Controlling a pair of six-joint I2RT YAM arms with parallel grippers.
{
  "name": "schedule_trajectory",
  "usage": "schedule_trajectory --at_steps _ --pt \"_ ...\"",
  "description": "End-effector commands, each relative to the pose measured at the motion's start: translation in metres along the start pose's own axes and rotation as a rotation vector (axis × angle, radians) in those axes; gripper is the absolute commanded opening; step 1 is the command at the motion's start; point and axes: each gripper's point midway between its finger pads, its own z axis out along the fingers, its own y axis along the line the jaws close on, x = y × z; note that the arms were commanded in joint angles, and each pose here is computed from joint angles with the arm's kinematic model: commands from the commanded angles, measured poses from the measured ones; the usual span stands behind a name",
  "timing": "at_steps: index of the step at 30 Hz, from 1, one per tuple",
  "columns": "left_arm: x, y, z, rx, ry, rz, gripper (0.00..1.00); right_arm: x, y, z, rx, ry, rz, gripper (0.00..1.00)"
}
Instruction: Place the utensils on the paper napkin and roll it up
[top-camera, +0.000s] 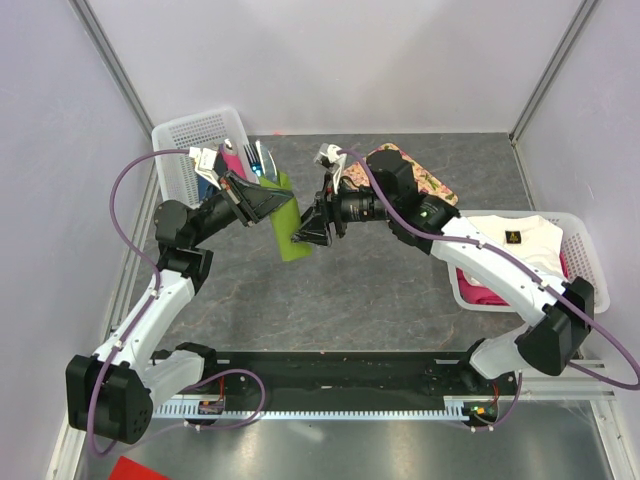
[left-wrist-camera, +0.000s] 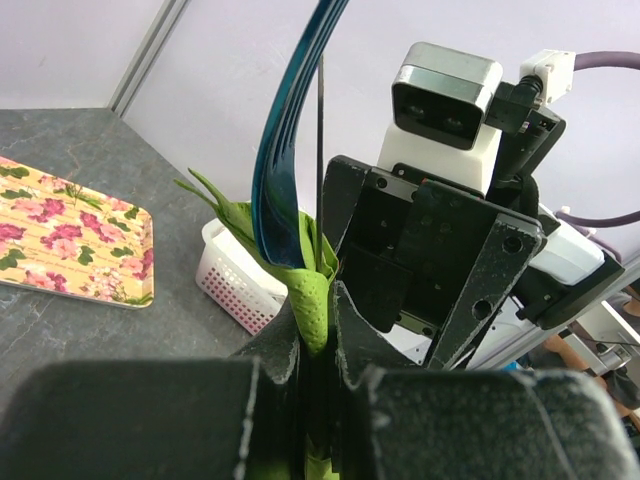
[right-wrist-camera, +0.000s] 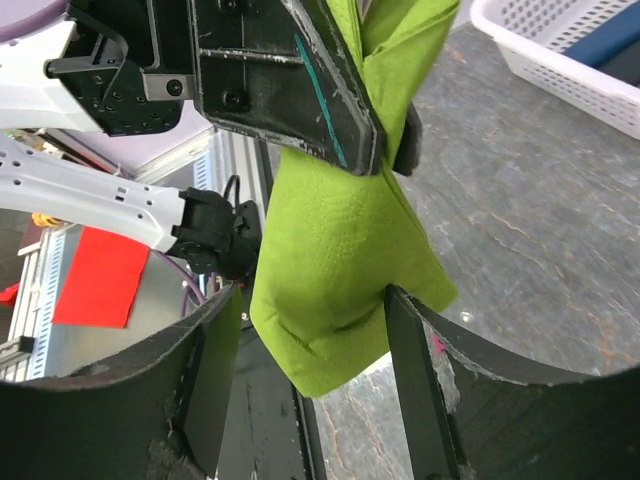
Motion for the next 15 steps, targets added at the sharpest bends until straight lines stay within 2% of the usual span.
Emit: schedule_trajectory --at_steps 1,9,15 --pt "-0.016 -0.024 0.002 0.068 -0.039 0.055 0.02 -0.006 0.01 0.01 -0.072 -0.027 -0.009 0.66" --pt "-0.015 -0.026 0.002 0.075 -0.038 0.048 0.02 -0.003 0.014 0.021 -0.115 -0.028 0.023 0.65" --pt "-0.012 -0.03 0.001 0.088 -0.033 0.04 0.02 -0.006 0.026 0.025 -0.179 -0.062 0.021 0.59"
